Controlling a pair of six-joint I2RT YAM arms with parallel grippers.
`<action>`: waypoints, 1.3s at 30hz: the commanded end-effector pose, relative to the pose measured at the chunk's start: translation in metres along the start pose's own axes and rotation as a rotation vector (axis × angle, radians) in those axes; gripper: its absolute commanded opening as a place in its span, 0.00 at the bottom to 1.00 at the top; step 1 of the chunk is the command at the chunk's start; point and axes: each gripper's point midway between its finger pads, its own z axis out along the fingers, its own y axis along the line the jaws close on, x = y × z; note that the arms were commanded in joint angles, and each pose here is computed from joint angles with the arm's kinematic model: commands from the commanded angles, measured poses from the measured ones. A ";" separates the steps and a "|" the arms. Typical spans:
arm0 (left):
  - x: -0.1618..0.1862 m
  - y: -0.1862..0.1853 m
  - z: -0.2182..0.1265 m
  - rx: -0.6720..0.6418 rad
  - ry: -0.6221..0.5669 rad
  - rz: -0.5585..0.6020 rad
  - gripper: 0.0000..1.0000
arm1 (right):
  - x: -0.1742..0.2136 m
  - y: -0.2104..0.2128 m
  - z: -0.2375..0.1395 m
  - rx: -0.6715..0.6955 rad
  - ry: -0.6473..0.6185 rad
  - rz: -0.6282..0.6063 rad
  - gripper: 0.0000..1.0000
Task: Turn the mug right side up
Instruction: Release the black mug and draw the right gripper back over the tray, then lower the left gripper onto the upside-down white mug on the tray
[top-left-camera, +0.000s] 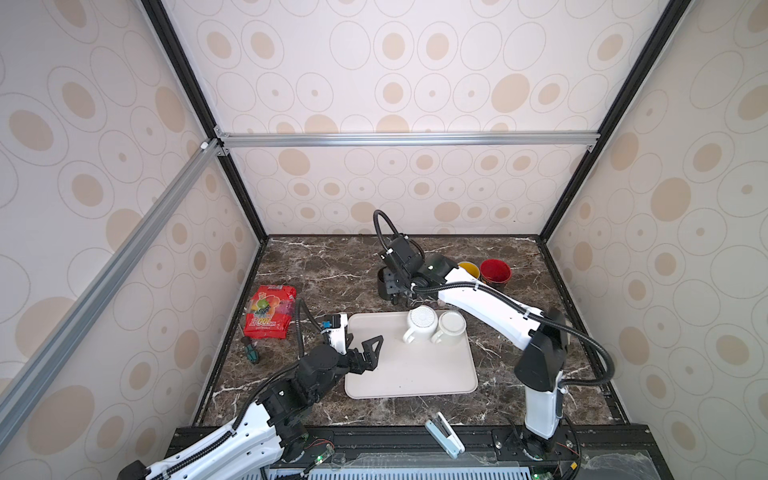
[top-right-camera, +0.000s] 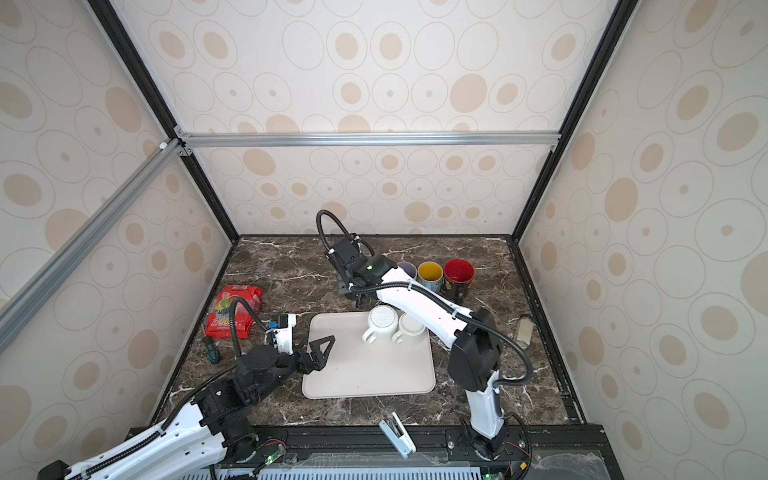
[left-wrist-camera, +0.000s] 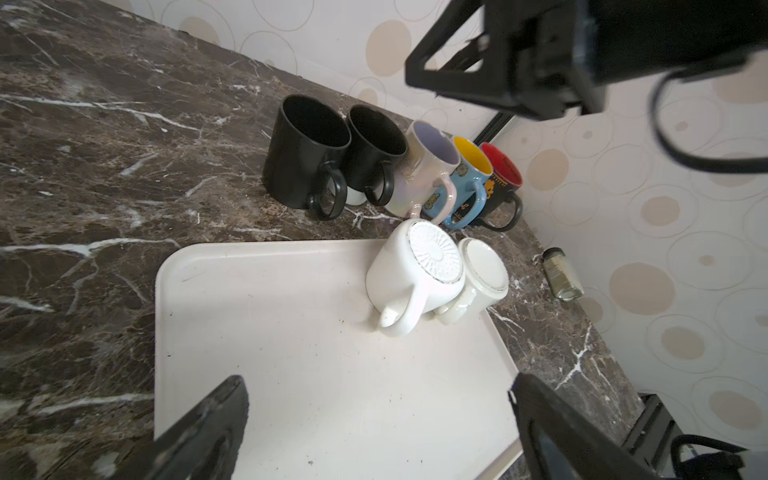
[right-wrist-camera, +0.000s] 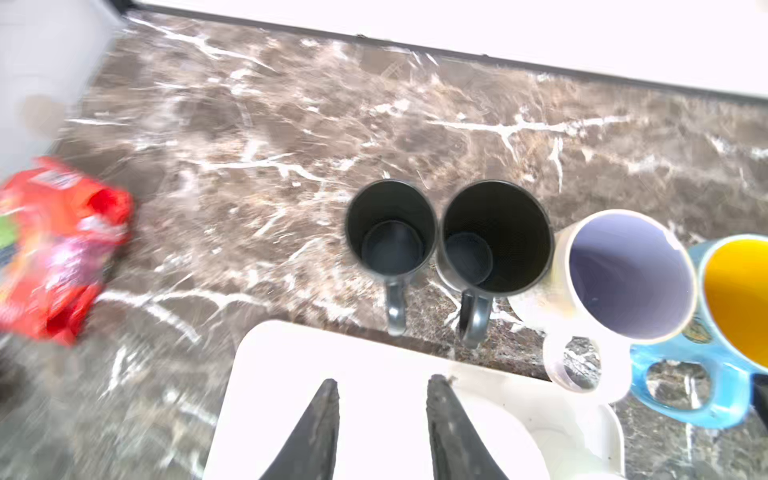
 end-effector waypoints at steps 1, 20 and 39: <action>-0.018 0.003 0.001 -0.063 -0.043 0.015 1.00 | 0.008 0.008 -0.024 -0.044 -0.082 -0.088 0.36; -0.014 -0.027 0.025 0.006 0.079 0.228 1.00 | 0.114 -0.054 -0.050 -0.014 -0.077 -0.107 0.49; 0.013 -0.076 0.083 0.178 0.253 0.288 0.88 | 0.128 -0.110 -0.077 0.110 -0.164 0.017 0.40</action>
